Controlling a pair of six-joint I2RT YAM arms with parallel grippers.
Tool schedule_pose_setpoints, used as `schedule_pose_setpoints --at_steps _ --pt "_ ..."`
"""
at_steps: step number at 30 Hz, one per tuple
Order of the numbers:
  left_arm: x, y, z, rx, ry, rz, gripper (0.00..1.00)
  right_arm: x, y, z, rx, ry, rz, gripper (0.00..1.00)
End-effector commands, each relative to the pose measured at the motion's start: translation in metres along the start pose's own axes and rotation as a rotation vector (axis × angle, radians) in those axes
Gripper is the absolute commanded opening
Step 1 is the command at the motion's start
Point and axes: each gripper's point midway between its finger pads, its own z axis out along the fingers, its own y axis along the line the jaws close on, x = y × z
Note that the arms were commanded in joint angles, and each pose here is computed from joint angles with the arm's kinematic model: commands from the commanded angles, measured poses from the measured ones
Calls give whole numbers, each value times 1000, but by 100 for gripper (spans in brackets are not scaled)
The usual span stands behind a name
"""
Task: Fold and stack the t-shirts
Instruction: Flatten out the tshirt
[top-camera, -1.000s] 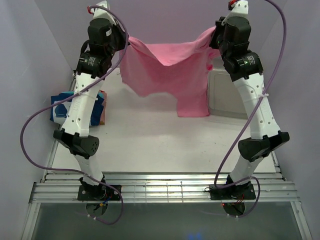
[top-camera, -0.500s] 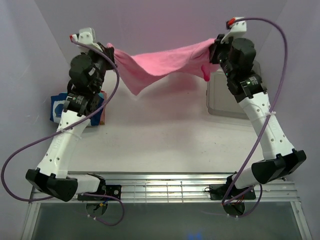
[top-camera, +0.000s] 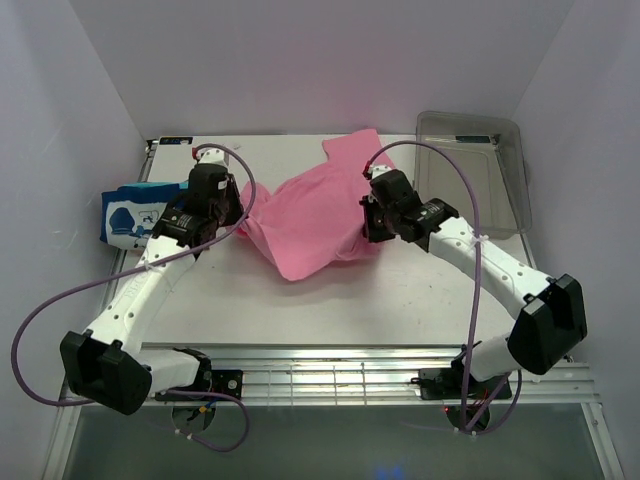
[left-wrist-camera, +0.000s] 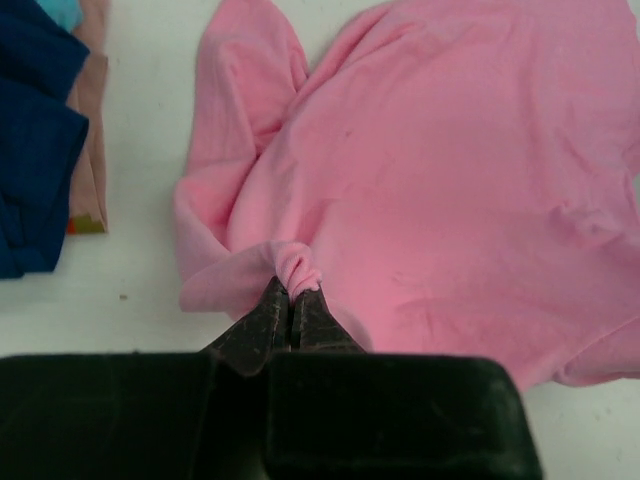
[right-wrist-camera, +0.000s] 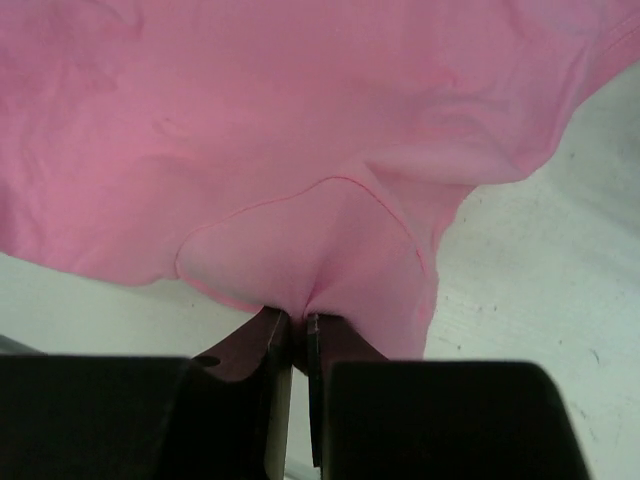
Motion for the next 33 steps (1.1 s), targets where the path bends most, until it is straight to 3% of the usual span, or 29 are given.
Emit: schedule_pose_setpoints --at_steps 1,4,8,9,10,13,15,16,18,20,21,23,25,26,27,33 --pt "30 -6 -32 47 150 -83 0 20 7 -30 10 58 96 8" --pt "79 -1 -39 25 345 -117 0 60 10 -40 29 183 110 8" --pt "134 7 -52 -13 515 -98 1 116 16 -51 43 329 166 8" --pt "141 10 -57 -23 538 -91 9 127 20 -56 29 353 159 8" --pt "145 12 -60 -31 553 -87 24 137 23 -60 15 382 167 11" --pt "141 20 -74 -64 554 -73 34 157 27 -73 10 428 177 27" --pt "126 18 -86 -60 535 -73 55 152 28 -81 -6 412 173 29" --pt "119 15 -89 -52 527 -75 58 149 26 -84 2 403 162 34" --pt "101 9 -93 -32 490 -80 55 131 27 -88 5 357 144 42" --pt "92 8 -88 -48 471 -75 44 119 19 -86 56 318 121 55" --pt "81 5 -82 -44 435 -75 23 108 20 -83 73 302 112 56" --pt "73 7 -66 -85 415 -56 1 94 13 -76 139 264 100 49" --pt "62 2 -49 -82 365 -43 0 79 10 -62 189 228 87 34" --pt "59 4 -40 -104 351 -33 0 75 10 -55 199 220 84 13" --pt "59 3 -22 -118 345 -24 0 71 11 -39 213 217 89 8" --pt "61 6 39 -177 327 35 0 46 6 24 215 202 107 8"
